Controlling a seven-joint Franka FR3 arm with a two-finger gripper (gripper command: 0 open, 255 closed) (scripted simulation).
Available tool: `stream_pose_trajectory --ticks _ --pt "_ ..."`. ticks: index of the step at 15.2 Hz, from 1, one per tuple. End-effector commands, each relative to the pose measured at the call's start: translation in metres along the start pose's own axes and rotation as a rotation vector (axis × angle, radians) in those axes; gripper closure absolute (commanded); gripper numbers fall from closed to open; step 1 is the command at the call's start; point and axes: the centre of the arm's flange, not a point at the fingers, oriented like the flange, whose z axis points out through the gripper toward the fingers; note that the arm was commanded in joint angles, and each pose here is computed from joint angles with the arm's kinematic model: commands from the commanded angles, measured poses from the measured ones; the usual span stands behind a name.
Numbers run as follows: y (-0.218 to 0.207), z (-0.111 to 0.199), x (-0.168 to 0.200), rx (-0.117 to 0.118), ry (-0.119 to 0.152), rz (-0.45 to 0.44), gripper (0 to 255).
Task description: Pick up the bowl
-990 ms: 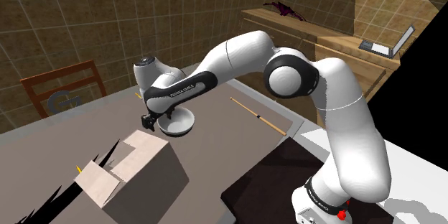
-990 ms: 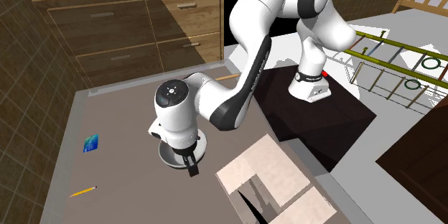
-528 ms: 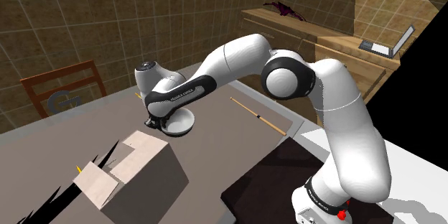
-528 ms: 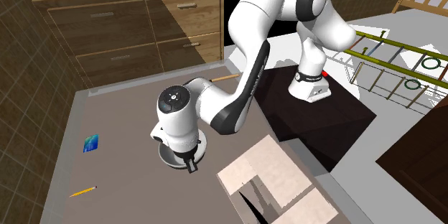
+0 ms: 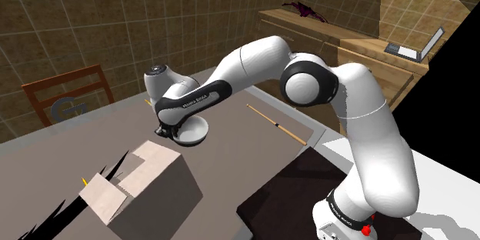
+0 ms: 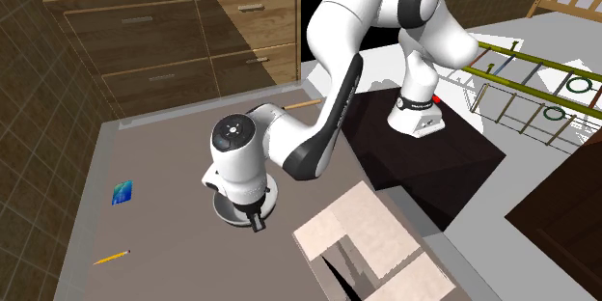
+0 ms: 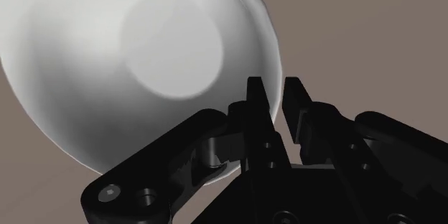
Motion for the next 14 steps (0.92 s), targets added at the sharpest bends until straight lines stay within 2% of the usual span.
stream_pose_trajectory --ticks 1,14 --pt "0.001 -0.008 0.0 0.0 0.0 0.0 255" --pt "0.009 -0.076 0.0 0.0 0.0 0.0 255"
